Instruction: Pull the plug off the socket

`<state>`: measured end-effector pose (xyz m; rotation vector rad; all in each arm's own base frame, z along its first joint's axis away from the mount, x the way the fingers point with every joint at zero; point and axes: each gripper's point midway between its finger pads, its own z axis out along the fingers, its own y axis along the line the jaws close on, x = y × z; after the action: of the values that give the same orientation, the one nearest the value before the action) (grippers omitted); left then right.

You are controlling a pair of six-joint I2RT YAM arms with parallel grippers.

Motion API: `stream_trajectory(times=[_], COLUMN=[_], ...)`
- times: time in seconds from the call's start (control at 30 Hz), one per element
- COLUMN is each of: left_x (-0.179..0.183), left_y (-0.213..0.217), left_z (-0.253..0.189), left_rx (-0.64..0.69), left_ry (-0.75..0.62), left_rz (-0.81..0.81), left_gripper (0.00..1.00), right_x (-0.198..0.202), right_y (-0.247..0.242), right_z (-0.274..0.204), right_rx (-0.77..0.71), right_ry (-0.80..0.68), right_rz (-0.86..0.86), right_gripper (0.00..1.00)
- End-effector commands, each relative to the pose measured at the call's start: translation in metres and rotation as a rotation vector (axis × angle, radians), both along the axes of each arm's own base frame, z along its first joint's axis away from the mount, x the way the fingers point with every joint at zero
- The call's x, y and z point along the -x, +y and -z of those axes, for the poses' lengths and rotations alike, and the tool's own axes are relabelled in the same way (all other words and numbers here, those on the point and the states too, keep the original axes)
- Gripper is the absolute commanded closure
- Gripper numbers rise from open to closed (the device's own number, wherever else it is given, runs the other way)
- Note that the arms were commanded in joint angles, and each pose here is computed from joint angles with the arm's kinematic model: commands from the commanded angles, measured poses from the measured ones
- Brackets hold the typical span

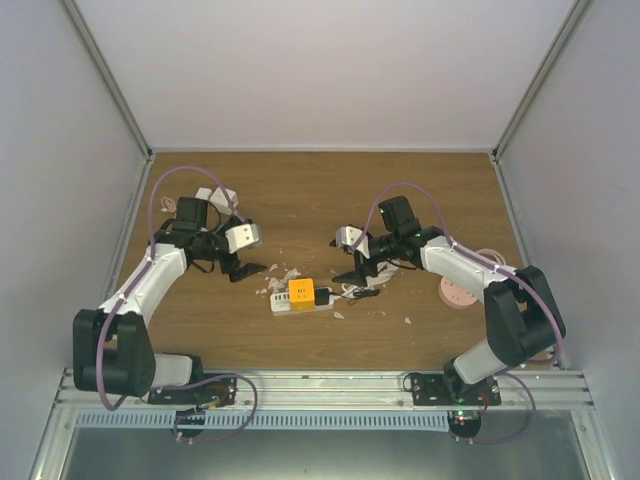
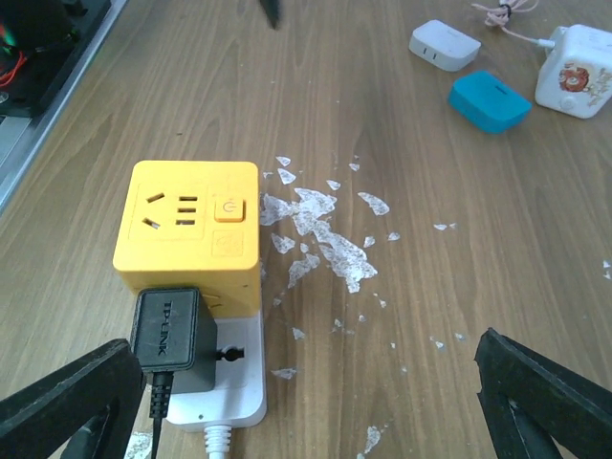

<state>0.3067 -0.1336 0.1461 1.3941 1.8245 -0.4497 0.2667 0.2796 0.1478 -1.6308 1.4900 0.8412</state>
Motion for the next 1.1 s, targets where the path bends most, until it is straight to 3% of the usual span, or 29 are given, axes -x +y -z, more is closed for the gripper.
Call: stream_trajectory(times=[0.0, 0.4, 0.73, 0.87, 1.07], left_x=[0.063, 0.077, 0.075, 0.078, 0.081], left_y=[-0.039, -0.109, -0.114, -0.107, -0.107], left_z=[-0.029, 0.025, 0.071, 0.089, 0.077], left_rx=[0.217, 0.086, -0.018, -0.067, -0.020], left_ry=[0.124, 0.133, 0.157, 0.174, 0.136], left_rz=[0.243, 0.287, 0.282, 0.280, 0.268], left_gripper=[0.01, 0.01, 0.01, 0.02, 0.14], right_x=[0.010, 0.011, 0.013, 0.014, 0.018], right_y=[0.003, 0.001, 0.001, 0.001, 0.005], right_z=[0.002, 0.008, 0.010, 0.014, 0.016], right_rx=[-0.008, 0.018, 0.017, 0.014, -0.023], right_ry=[0.022, 0.038, 0.048, 0.052, 0.049], right_rz=[-0.050, -0.058, -0.065, -0.061, -0.058], right_gripper=[0.05, 0.06, 0.08, 0.12, 0.28])
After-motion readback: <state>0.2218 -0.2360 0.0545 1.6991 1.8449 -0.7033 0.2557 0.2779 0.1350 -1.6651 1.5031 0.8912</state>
